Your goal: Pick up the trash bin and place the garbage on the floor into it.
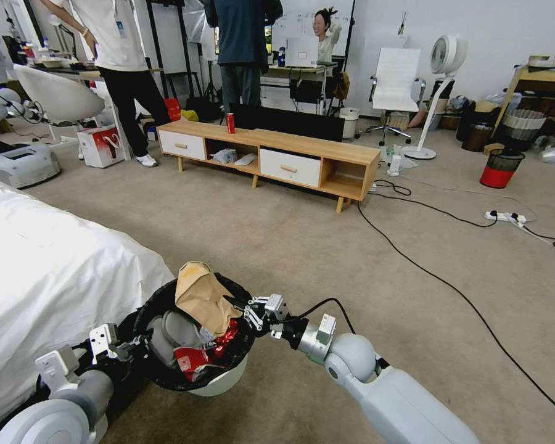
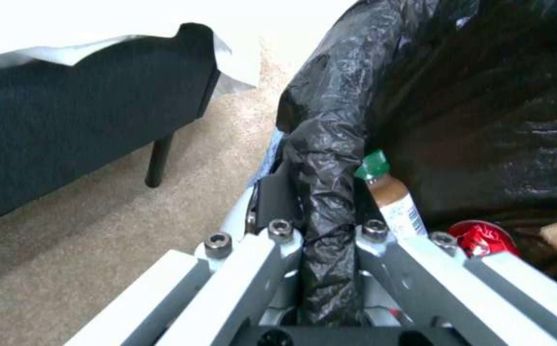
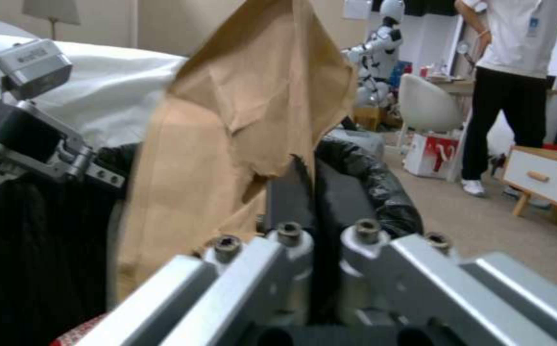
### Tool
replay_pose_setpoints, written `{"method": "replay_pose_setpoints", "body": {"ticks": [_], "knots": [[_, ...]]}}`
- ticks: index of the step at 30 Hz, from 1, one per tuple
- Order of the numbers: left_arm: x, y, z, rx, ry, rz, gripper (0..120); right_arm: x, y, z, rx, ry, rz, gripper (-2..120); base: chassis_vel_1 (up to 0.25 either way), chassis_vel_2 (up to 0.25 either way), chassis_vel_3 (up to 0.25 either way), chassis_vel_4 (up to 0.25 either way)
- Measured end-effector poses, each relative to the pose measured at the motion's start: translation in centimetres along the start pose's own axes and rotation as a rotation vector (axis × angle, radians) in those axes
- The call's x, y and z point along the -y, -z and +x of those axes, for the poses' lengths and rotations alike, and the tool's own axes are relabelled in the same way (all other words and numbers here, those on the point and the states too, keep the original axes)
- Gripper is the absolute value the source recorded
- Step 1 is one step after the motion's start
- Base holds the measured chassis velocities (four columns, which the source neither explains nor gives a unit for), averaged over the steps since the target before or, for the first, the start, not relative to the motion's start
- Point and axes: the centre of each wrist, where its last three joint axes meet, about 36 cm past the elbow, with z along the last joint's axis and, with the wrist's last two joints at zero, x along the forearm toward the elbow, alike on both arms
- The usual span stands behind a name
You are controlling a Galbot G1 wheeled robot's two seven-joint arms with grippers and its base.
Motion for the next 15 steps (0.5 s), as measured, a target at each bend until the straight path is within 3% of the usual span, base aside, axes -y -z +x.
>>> {"method": "replay_pose_setpoints", "body": {"ticks": [3, 5, 15], "knots": [[0.01, -0.01, 0.00, 0.000, 0.000, 0.000, 3, -0.01, -0.02, 0.03, -0.001, -0.002, 0.001, 7, 0.000, 0.000, 0.000, 0.000], [0.06, -0.03, 0.02, 0.000, -0.001, 0.000, 3, 0.00, -0.12, 0.21, -0.008, -0.007, 0.004, 20, 0.000, 0.000, 0.000, 0.000], [0.21, 0.11, 0.28, 0.007, -0.005, -0.001, 3, 0.30, -0.18, 0.06, -0.030, -0.012, 0.016, 56, 0.000, 0.000, 0.000, 0.000]]}}
